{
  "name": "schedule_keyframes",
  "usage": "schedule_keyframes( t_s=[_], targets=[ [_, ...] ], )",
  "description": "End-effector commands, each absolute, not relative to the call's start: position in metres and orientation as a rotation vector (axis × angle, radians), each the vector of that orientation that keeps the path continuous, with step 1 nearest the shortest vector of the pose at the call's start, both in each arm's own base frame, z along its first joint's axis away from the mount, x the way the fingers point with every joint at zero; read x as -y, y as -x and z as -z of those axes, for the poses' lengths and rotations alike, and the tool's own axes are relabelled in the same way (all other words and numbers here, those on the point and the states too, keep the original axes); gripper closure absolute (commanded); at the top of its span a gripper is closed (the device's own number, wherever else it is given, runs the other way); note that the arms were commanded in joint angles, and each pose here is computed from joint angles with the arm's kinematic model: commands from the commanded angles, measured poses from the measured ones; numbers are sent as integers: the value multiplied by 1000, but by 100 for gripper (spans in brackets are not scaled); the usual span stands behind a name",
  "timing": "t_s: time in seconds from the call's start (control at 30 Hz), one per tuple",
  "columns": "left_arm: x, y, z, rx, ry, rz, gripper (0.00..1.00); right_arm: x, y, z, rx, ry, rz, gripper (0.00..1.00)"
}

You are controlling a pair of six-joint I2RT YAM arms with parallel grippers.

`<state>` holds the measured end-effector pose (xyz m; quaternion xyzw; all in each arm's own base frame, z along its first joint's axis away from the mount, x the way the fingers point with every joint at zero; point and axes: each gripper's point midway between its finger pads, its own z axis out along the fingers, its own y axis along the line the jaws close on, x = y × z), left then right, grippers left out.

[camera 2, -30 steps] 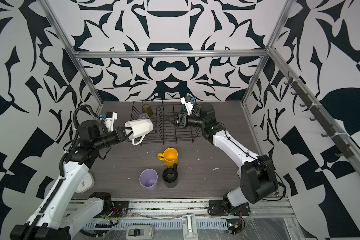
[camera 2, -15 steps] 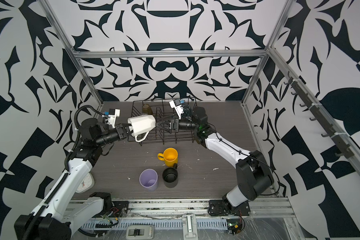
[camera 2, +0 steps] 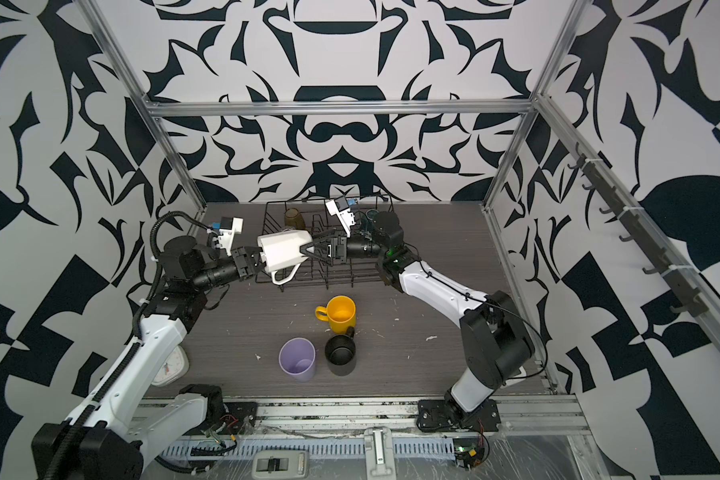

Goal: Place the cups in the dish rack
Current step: 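Close the right gripper on the white mug while the left gripper holds it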

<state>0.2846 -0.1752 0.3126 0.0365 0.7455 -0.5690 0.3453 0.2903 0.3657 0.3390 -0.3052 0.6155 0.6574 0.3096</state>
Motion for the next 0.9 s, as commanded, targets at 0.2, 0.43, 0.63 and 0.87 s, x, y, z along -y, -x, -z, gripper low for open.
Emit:
schedule_keyframes(
  t_s=[0.2, 0.43, 0.63, 0.87],
  targets=[
    [180, -278, -335, -1841, -204, 1530, 100, -378, -279, -375, -1480, 886, -1778, 5],
    [182, -278, -333, -1845, -211, 1552, 100, -389, -277, -380, -1455, 898, -1825, 5],
    [182, -277, -335, -1843, -215, 1559, 100, -399, -273, -380, -1453, 924, -1865, 6],
    [183, -278, -338, -1843, -223, 1568, 100, -408, -270, -372, -1487, 934, -1883, 7]
  ],
)
